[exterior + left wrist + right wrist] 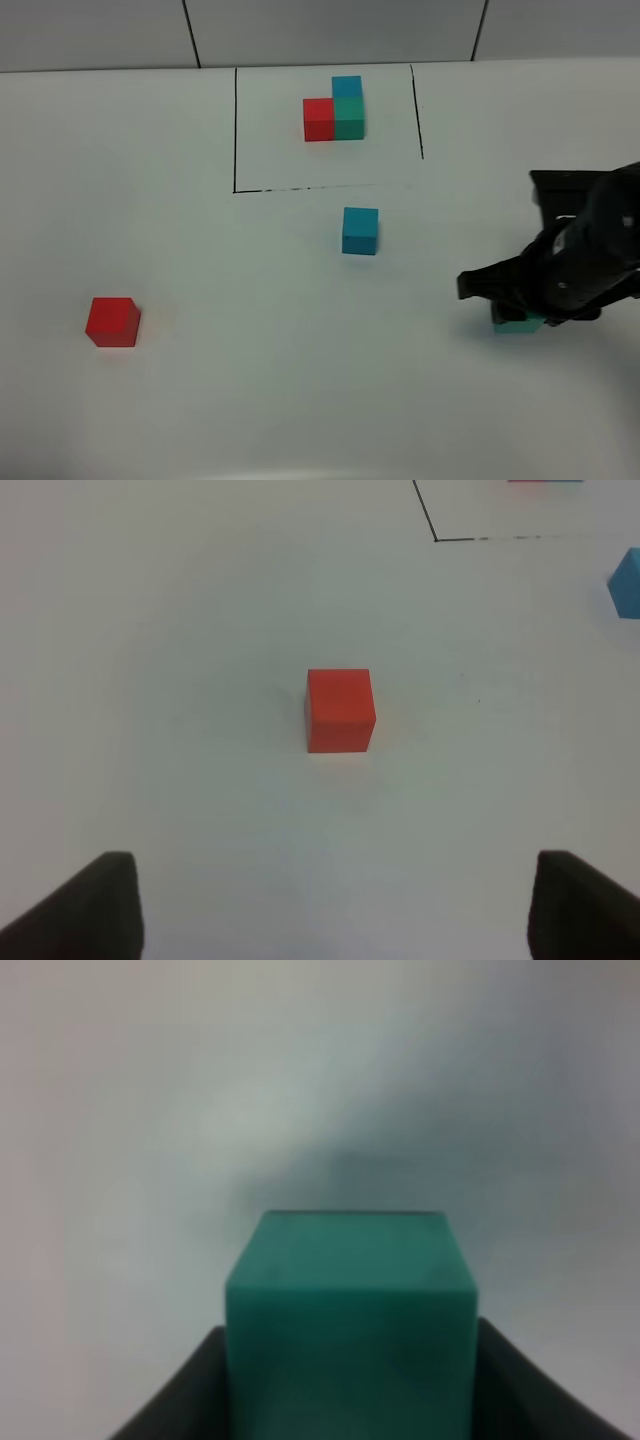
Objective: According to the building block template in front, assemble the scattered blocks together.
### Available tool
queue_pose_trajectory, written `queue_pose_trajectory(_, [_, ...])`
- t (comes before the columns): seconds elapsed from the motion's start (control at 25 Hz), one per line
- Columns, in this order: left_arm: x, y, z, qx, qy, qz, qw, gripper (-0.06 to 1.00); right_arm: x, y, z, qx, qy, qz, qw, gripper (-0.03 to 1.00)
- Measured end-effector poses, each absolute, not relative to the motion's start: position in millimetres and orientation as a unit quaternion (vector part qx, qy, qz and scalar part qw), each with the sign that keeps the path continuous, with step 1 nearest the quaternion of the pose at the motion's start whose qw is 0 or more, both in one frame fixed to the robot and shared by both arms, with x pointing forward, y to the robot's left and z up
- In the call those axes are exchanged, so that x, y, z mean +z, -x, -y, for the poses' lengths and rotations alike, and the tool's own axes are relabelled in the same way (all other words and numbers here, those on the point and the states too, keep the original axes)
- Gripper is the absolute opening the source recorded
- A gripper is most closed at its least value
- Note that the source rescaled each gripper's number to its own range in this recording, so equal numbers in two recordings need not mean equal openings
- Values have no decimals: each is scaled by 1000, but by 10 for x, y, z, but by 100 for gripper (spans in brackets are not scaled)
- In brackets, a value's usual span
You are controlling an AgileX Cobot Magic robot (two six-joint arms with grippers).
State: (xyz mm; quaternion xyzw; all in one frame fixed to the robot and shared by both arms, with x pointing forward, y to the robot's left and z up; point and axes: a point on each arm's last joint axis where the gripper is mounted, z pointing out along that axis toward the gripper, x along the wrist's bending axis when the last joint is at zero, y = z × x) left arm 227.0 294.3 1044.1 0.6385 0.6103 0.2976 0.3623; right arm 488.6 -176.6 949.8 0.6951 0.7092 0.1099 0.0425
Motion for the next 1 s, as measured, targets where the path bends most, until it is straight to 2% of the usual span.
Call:
queue_pose_trajectory(0.28, [10441,-2270,-2943,298,-639,-610,362,88,9579,-5054,988,116,-655,-745,51,1])
queue_pose_trajectory(0.48, [10441,-2270,-2943,298,-639,-610,362,88,9500,-5259,603,123,-640,-757,41,1])
queue_pose_trajectory(1.0, [10441,-2270,-2943,298,-639,-610,362,88,9201,-5564,288,116,-645,-755,19,1])
